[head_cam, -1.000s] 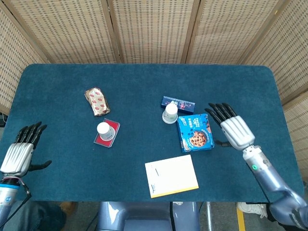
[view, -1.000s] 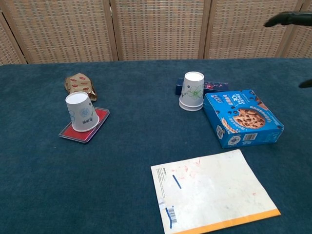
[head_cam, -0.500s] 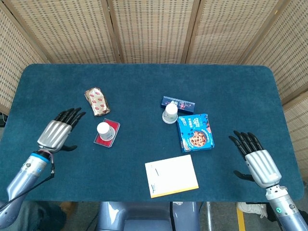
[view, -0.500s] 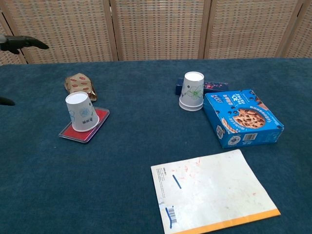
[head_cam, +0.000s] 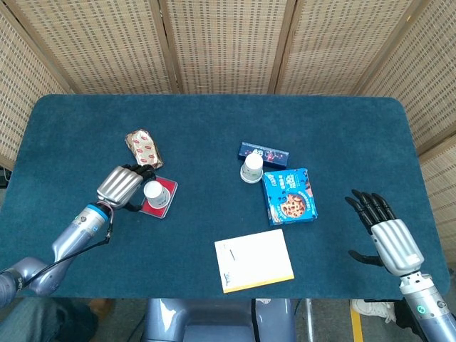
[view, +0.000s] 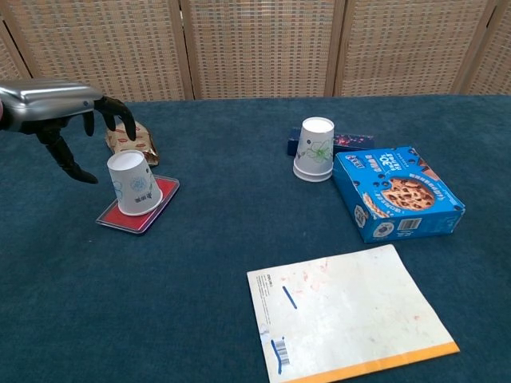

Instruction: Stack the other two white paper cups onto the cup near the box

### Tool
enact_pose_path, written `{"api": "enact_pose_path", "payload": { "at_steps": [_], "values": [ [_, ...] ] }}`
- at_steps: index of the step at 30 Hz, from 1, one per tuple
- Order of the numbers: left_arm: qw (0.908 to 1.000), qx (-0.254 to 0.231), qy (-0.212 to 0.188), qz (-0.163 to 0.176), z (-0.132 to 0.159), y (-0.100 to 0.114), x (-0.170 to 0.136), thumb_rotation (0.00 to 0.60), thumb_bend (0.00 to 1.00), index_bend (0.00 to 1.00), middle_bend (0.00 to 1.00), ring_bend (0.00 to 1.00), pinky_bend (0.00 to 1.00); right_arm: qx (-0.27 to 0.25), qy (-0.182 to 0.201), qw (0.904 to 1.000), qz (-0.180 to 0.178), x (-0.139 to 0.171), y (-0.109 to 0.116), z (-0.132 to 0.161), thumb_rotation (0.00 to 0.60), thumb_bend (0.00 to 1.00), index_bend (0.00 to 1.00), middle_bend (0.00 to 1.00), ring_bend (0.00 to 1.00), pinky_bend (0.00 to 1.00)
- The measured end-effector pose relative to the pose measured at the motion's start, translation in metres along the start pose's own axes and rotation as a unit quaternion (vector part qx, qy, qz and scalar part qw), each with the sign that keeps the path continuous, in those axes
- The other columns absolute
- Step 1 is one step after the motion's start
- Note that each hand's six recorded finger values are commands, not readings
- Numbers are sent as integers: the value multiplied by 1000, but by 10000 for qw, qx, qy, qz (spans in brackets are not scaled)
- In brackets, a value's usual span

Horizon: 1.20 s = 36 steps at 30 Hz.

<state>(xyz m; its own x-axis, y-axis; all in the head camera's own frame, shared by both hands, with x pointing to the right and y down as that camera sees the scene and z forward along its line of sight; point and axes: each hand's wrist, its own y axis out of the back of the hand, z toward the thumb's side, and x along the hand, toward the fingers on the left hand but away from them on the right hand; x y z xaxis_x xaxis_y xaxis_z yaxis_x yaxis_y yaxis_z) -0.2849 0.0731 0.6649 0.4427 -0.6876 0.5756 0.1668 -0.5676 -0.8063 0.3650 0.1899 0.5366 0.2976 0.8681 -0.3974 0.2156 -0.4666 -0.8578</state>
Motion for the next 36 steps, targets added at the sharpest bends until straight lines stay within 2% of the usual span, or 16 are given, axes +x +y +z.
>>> {"api": "enact_pose_path", "payload": {
  "at_steps": [8,15,21,25,31,36],
  "values": [
    [9999,92,39,-25,4,-8,16,600,12,326,234,272,359,-111,12,9999,15,2,3,-1,600,0,0,0,0,0],
    [9998,109,121,-136,1,-13,23,600,32,379,274,311,387,-174,-18,9998,65,1,2,-3,600,0,0,0,0,0],
    [9995,59,194,-226,3,-17,29,600,153,492,375,404,464,-193,-42,9998,27,2,5,-4,600,0,0,0,0,0],
    [9996,10,207,-208,6,-17,33,600,221,525,400,425,478,-208,-63,9998,12,1,6,-6,600,0,0,0,0,0],
    [9998,-46,170,-41,10,-5,37,600,220,528,400,425,478,-230,-85,9997,4,1,6,-7,600,0,0,0,0,0],
    [9992,-246,64,310,20,29,46,600,216,529,400,425,478,-255,-117,9996,-30,0,9,-10,600,0,0,0,0,0]
  ]
}}
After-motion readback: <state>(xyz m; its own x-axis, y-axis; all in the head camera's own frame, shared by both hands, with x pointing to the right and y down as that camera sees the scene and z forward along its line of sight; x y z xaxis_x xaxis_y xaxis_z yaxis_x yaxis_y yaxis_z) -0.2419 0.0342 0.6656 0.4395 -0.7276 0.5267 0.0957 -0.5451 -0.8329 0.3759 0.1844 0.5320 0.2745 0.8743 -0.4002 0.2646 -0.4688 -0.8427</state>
